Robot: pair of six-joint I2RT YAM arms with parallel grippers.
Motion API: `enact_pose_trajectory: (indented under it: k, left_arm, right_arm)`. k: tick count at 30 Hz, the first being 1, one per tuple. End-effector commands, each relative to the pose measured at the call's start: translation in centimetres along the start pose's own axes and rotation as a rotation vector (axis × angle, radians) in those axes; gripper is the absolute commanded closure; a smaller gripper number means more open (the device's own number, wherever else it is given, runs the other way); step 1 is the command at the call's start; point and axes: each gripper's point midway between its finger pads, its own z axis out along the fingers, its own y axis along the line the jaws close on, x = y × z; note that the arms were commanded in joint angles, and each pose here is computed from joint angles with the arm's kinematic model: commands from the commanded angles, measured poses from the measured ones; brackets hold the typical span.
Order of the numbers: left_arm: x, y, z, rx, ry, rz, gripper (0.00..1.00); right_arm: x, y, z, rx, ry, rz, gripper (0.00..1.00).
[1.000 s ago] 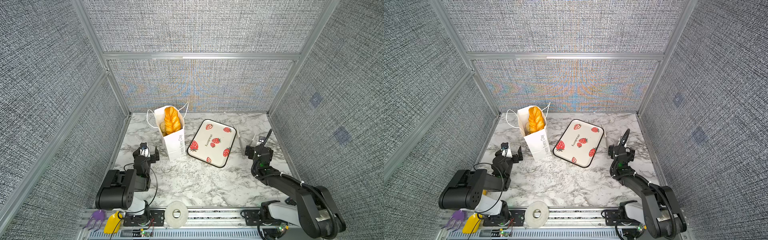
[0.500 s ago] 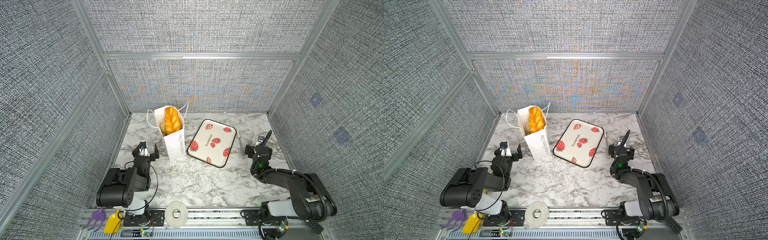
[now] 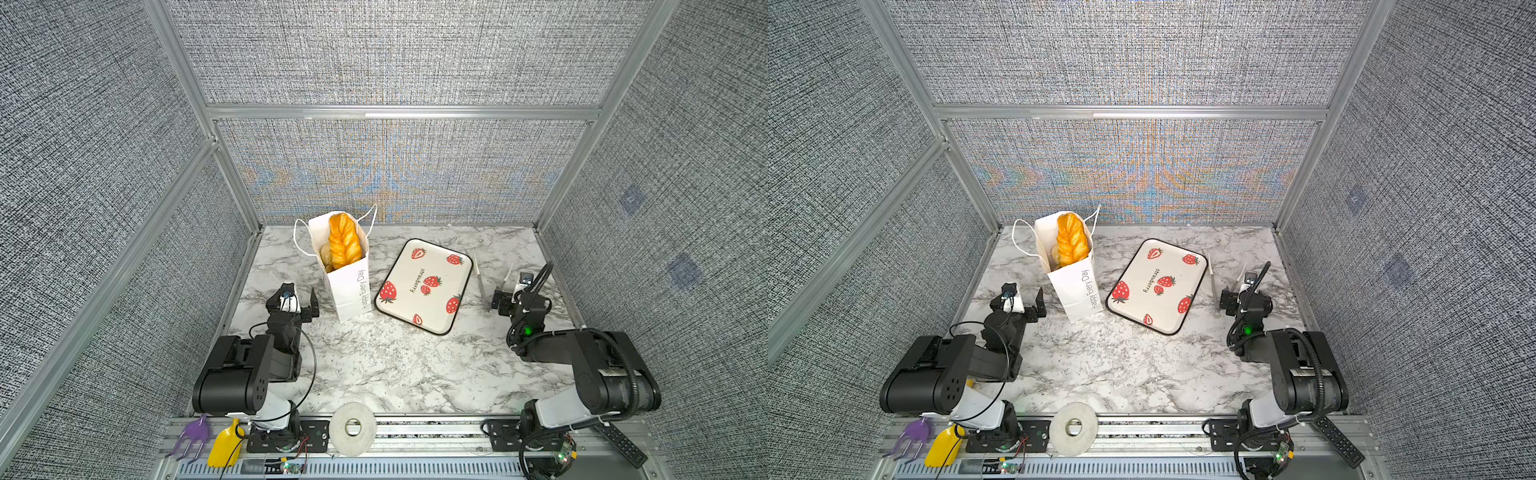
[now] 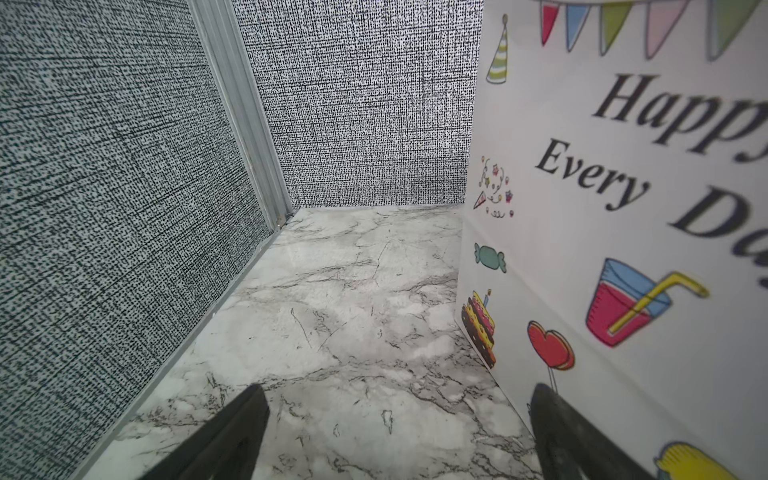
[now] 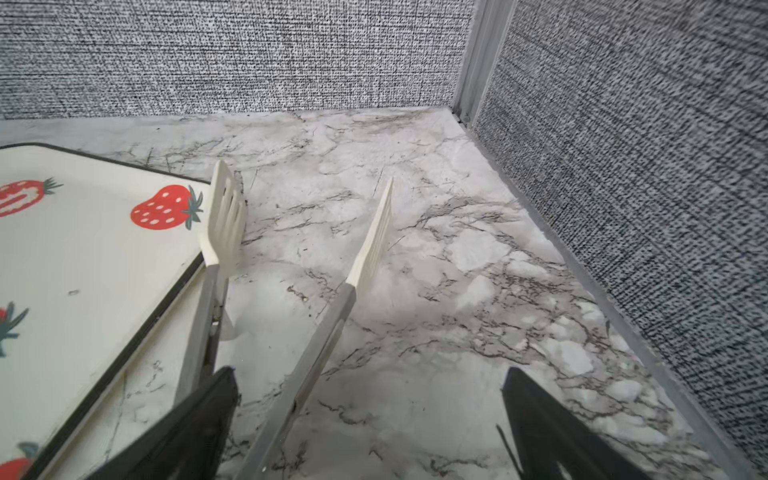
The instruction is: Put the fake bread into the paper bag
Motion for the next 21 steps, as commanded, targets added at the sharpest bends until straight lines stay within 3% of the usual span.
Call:
enact_pose_trajectory:
  k: [1, 21]
  left_arm:
    - [-0.67, -0.14, 0.11, 0.008, -0.025, 0.007, 0.01]
    - [-0.53, 0.00, 0.30, -0.001, -0.017, 0.005, 0.01]
  right_arm:
    - [-1.15, 1.06, 0.05, -0.064, -0.043, 0.010, 0.01]
    - [-0.59, 1.36, 0.07, -0.110, -0.050, 0.015, 0.01]
